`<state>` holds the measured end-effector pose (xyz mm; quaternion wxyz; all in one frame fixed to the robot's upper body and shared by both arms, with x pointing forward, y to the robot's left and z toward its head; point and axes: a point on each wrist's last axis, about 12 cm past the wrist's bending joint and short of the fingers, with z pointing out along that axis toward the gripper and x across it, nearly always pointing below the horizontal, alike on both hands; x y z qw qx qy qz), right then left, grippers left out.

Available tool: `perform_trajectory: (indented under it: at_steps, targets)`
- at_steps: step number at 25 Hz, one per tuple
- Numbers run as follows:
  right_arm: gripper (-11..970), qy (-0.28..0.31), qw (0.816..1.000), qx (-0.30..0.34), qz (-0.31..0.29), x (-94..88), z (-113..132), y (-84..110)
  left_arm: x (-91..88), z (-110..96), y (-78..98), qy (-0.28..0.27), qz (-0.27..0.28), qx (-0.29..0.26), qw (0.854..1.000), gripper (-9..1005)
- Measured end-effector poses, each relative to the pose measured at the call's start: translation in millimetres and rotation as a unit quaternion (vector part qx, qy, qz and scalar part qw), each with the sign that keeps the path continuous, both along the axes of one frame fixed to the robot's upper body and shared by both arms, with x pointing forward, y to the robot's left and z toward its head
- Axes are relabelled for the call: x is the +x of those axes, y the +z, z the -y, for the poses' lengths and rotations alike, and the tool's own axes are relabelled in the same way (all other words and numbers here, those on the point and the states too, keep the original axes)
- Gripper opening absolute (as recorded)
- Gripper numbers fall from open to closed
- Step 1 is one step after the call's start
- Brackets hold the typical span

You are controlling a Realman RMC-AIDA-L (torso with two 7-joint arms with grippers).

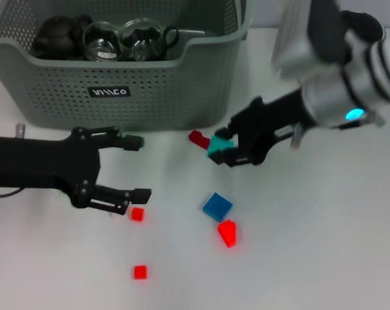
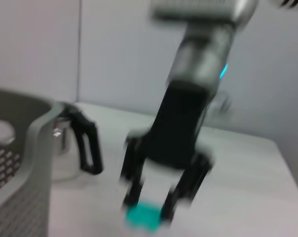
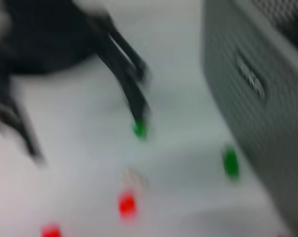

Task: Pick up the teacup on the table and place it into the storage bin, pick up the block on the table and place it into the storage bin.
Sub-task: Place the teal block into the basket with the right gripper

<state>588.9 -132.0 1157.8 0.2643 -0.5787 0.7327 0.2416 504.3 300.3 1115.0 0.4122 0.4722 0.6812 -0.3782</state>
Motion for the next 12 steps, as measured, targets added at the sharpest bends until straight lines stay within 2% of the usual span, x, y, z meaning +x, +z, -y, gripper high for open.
perform_trajectory:
  at_steps: [4, 5, 6, 9, 12]
  targets:
    - [417, 0.04, 0.997, 0.057, 0.032, -5.6, -16, 54.7, -3.8, -9, -6.2, 0.032, -0.001, 0.004, 0.999, 951]
    - [423, 0.058, 0.993, 0.077, 0.065, -2.4, -30, 83.0, -5.0, -12, -7.6, 0.041, 0.0, 0.004, 0.999, 951]
    - [429, 0.058, 0.993, 0.077, 0.065, -2.4, -30, 83.0, -5.9, -13, -8.3, 0.045, 0.0, 0.003, 0.999, 951]
    - [446, 0.061, 0.988, 0.093, 0.107, 14.6, -51, 109.5, -8.2, -16, -9.9, 0.053, -0.001, 0.001, 0.999, 951]
    - [463, 0.058, 0.986, 0.095, 0.123, 36.4, -74, 115.0, -9.1, -15, -11.2, 0.054, -0.003, -0.001, 0.999, 951]
